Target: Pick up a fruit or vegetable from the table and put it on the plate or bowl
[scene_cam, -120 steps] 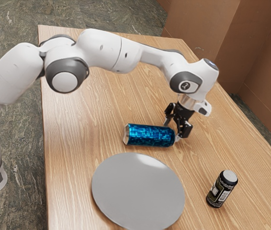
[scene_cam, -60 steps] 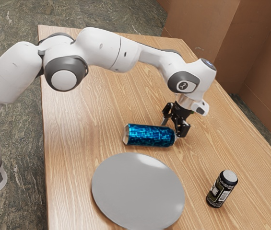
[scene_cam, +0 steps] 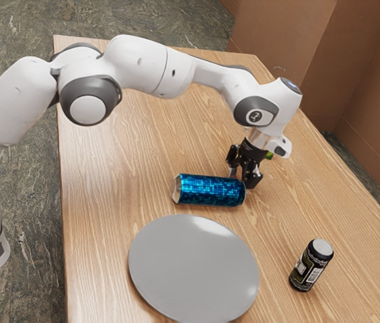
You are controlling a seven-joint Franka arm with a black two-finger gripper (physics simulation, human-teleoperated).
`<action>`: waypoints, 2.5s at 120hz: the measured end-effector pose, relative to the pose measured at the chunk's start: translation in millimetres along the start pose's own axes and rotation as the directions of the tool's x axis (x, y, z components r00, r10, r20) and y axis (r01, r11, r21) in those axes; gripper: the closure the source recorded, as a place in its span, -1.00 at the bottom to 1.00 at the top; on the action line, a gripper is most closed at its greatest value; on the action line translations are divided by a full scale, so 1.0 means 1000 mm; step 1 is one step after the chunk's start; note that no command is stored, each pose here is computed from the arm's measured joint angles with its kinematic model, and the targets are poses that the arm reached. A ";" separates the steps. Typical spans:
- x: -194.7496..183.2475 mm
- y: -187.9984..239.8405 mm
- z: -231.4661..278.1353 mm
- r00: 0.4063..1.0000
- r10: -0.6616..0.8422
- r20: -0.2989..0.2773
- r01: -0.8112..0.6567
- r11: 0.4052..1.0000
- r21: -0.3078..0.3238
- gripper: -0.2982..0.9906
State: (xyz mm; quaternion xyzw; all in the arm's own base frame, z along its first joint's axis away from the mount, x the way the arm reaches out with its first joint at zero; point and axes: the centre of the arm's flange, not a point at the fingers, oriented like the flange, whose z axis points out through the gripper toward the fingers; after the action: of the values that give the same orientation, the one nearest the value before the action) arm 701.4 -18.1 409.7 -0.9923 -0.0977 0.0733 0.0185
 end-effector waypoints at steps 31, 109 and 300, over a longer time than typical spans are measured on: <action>-0.023 0.027 -0.058 0.994 0.045 -0.095 -0.044 0.999 0.016 0.31; -0.235 0.043 -0.136 0.966 0.227 -0.123 -0.211 0.969 0.128 0.33; -0.279 0.253 -0.101 0.913 0.391 -0.116 -0.374 0.916 0.145 -0.48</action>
State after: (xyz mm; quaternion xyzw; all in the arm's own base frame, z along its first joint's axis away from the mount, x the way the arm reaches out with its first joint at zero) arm 493.7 -323.3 536.1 -0.9920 0.1048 0.0102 0.0699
